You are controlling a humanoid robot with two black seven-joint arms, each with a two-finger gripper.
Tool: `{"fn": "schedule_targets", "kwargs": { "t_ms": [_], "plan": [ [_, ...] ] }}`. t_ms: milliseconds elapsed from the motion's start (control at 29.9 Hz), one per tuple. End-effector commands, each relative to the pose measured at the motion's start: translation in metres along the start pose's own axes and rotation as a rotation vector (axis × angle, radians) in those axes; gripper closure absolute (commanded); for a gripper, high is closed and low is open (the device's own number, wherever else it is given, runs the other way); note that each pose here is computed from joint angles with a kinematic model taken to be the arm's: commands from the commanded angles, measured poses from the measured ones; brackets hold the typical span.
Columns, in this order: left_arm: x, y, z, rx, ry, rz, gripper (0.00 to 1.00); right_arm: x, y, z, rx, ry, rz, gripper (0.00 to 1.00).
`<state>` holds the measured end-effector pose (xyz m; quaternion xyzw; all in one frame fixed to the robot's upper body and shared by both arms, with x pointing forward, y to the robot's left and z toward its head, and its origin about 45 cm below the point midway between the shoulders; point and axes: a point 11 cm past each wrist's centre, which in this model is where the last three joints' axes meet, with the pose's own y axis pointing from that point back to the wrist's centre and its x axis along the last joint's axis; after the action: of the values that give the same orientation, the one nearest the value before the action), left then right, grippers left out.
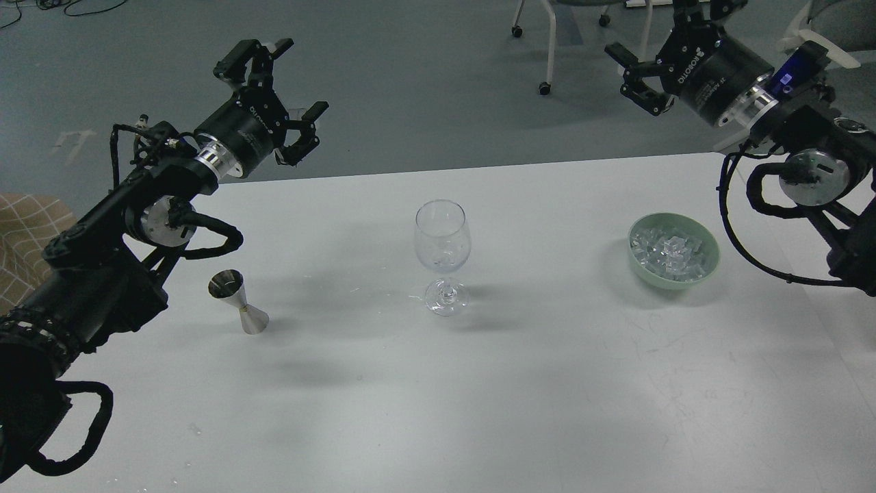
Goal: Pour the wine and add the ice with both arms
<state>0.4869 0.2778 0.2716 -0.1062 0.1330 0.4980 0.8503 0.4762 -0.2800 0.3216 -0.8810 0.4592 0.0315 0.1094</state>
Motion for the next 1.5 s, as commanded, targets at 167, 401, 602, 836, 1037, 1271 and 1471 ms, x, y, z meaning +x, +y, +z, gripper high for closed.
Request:
{"fn": "schedule_targets", "kwargs": {
  "t_ms": [167,401,602,836,1037,1271,1471],
  "plan": [
    [0.009,0.004,0.000,-0.006,0.004,0.028,0.02,0.004,0.002,-0.002,0.005,-0.001,0.014,0.00],
    [0.040,0.013,0.007,-0.019,0.001,0.134,0.02,0.008,0.003,-0.003,0.002,0.004,0.021,0.00],
    [0.043,0.015,0.010,-0.058,0.033,0.149,0.02,0.005,-0.001,-0.005,0.008,0.004,0.016,0.00],
    [0.042,0.014,0.013,-0.058,0.029,0.144,0.02,0.005,0.001,-0.003,0.002,0.004,0.016,0.00],
    [0.038,0.012,0.010,-0.056,0.031,0.134,0.02,0.006,0.001,-0.003,0.003,0.006,0.017,0.00],
    [0.036,0.010,0.012,-0.052,0.027,0.126,0.02,0.006,0.001,-0.004,0.005,0.006,0.017,0.00],
    [0.036,0.010,0.012,-0.046,0.030,0.126,0.02,0.008,0.002,-0.005,0.004,0.011,0.019,0.00]
  ]
}}
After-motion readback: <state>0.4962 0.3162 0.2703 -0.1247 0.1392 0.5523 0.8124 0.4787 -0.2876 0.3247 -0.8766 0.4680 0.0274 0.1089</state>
